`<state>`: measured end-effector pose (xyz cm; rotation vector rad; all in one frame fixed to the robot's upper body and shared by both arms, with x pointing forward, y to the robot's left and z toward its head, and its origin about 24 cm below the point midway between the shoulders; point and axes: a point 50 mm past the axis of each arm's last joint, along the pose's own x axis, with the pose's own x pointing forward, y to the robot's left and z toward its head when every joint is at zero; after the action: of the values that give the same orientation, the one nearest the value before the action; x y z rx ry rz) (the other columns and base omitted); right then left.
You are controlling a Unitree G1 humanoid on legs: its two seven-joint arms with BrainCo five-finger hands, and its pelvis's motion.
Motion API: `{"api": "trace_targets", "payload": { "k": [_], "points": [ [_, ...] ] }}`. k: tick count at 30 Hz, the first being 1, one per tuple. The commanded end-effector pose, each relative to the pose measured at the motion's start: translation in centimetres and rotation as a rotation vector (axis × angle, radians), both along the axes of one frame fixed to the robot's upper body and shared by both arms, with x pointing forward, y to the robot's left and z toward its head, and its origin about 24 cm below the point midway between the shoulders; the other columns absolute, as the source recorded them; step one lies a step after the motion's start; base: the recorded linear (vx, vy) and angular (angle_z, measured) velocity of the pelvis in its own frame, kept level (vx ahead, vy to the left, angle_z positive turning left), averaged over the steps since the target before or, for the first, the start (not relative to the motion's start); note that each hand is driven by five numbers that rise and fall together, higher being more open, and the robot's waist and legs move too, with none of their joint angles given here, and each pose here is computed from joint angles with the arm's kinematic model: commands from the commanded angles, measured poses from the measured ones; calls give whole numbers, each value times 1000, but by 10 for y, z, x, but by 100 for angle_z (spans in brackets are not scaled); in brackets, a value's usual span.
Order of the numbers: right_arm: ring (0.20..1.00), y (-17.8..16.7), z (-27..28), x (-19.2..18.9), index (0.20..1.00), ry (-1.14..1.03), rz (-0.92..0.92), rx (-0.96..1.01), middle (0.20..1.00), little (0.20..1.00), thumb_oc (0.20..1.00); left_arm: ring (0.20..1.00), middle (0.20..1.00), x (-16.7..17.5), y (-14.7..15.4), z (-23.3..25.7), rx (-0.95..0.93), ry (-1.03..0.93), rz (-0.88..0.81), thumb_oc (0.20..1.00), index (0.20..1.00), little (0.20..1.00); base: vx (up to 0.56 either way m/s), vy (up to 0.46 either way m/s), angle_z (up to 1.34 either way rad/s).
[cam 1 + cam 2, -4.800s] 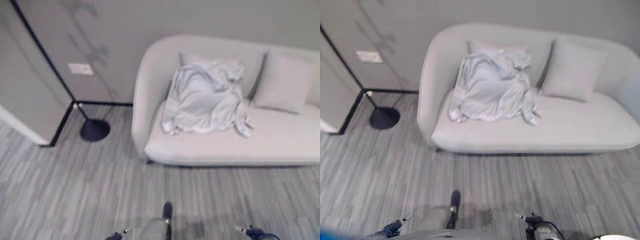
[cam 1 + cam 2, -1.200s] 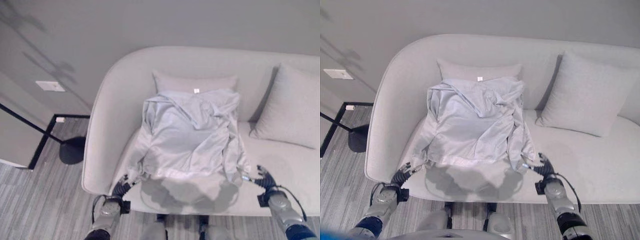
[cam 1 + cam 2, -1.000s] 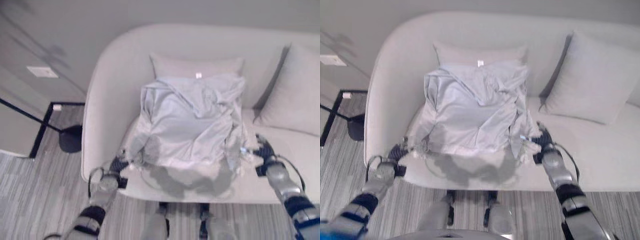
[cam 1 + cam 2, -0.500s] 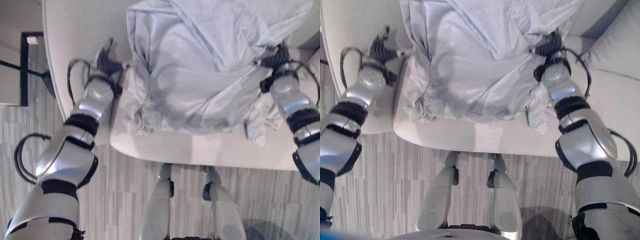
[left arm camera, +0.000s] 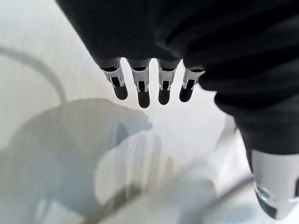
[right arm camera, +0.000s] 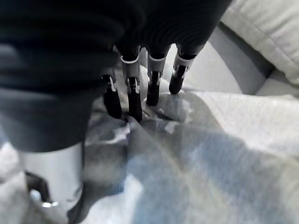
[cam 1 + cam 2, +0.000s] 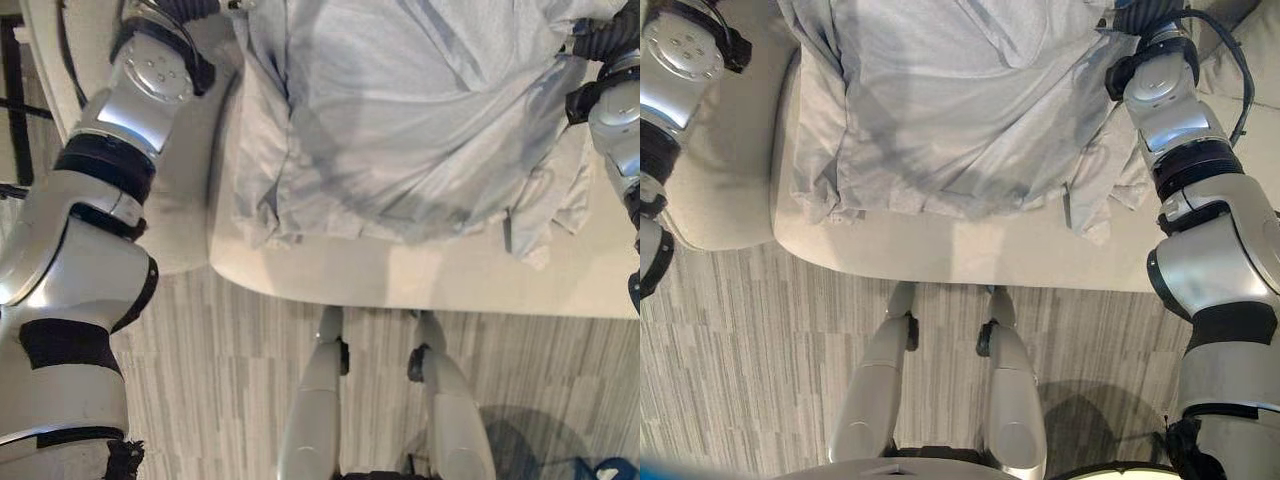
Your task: Hang the clothes on the sofa on the clothes rack.
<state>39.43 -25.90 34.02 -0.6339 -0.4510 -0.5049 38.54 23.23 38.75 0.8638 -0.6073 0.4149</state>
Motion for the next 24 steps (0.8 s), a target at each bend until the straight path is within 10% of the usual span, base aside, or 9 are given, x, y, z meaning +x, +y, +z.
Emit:
{"api": "trace_targets", "payload": {
  "k": [1, 24],
  "points": [
    [1000, -21, 20, -16, 1000, -110, -53, 27, 1000, 1000, 1000, 1000, 1000, 2, -3, -2, -21, -29, -10, 1000, 1000, 1000, 0, 0, 0],
    [1000, -20, 25, -18, 1000, -129, -38, 31, 1000, 1000, 1000, 1000, 1000, 2, -12, 4, -18, -10, -70, 1000, 1000, 1000, 0, 0, 0]
  ]
}}
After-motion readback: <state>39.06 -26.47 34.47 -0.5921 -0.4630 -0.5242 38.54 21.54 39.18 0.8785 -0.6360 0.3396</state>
